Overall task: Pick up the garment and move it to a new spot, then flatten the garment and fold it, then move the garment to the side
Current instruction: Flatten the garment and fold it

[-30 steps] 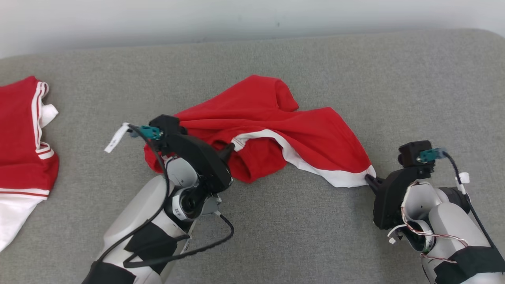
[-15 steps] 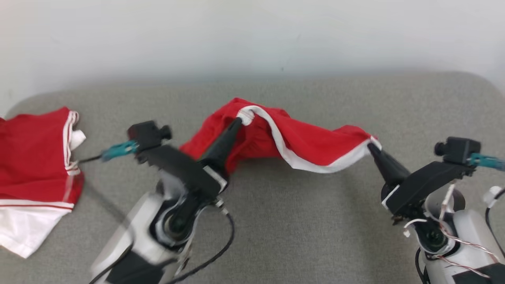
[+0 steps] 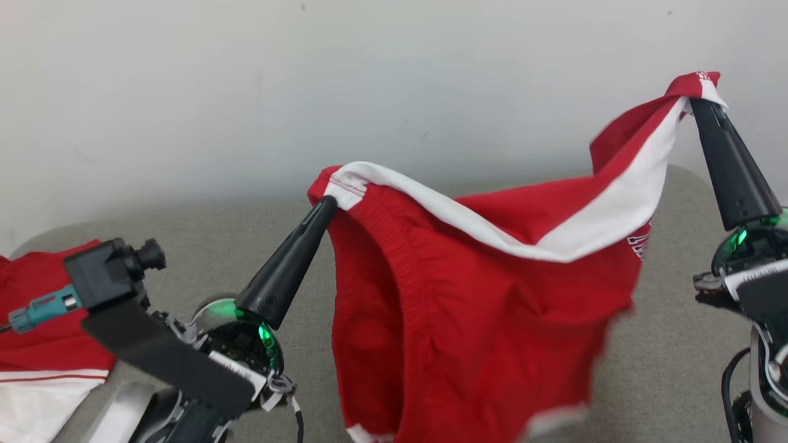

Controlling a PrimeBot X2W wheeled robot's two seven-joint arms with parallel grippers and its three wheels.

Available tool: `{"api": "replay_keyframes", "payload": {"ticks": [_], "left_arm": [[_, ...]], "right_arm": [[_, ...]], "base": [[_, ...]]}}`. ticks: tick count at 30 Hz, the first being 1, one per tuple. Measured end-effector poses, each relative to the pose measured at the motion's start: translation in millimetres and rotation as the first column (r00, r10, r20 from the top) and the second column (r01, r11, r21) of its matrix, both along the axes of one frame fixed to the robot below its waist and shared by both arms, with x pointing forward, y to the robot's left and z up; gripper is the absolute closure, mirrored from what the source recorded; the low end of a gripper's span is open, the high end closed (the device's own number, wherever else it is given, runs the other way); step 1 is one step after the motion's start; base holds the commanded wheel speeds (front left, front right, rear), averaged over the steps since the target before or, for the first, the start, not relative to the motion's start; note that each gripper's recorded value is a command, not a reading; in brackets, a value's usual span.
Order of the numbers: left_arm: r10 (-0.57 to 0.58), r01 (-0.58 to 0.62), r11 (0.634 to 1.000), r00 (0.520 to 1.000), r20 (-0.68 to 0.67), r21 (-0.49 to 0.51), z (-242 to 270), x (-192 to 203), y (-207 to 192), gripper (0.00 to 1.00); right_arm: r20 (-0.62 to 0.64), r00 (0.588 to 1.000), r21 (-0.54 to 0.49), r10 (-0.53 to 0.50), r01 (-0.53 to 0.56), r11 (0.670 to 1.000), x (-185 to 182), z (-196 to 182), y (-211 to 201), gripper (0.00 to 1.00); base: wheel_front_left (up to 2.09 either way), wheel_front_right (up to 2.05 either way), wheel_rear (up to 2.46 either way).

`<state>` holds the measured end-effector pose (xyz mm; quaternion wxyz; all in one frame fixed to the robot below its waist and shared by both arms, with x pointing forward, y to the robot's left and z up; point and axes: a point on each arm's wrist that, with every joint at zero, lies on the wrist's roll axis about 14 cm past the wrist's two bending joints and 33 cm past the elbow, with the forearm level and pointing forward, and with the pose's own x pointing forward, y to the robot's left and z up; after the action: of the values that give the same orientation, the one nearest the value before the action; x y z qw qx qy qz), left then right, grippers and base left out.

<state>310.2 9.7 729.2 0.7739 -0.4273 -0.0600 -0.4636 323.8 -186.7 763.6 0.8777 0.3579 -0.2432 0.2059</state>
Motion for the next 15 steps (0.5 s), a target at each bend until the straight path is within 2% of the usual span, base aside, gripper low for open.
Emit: {"api": "replay_keyframes", "payload": {"ticks": [2,4,7,9,10,12,13,15], "left_arm": [[0.035,-0.032,0.998,0.997,-0.063,0.046,-14,14,-1,1.0],[0.106,-0.087,0.989,0.981,-0.161,0.117,-43,38,1,1.0],[0.263,-0.19,0.942,0.929,-0.26,0.275,-95,86,15,1.0],[0.351,-0.253,0.904,0.899,-0.26,0.345,-111,118,25,1.0],[0.384,-0.283,0.886,0.891,-0.242,0.366,-111,132,28,1.0],[0.446,-0.373,0.847,0.887,-0.124,0.378,-83,162,31,1.0],[0.475,-0.455,0.838,0.88,0.007,0.303,-27,183,26,1.0],[0.504,-0.519,0.814,0.854,0.128,0.26,14,196,25,1.0]], "right_arm": [[-0.058,0.998,0.0,-0.039,0.039,0.999,9,-8,-8,1.0],[-0.173,0.983,-0.003,-0.062,0.063,0.998,30,-32,-13,1.0],[-0.389,0.915,-0.042,-0.104,0.095,0.995,73,-88,-14,1.0],[-0.469,0.875,-0.079,-0.117,0.09,0.993,97,-109,-8,1.0],[-0.471,0.873,-0.09,-0.125,0.094,0.991,109,-107,-6,1.0],[-0.393,0.906,-0.088,-0.158,0.133,0.987,129,-70,-11,1.0],[-0.256,0.95,-0.062,-0.18,0.17,0.984,140,-13,-15,1.0],[-0.169,0.966,-0.053,-0.194,0.188,0.981,147,21,-16,1.0]], "base": [[0.0,0.0,0.0],[0.0,0.0,0.0],[0.0,0.0,0.0],[0.0,0.0,0.0],[0.0,0.0,0.0],[0.0,0.0,0.0],[0.0,0.0,0.0],[0.0,0.0,0.0]]}}
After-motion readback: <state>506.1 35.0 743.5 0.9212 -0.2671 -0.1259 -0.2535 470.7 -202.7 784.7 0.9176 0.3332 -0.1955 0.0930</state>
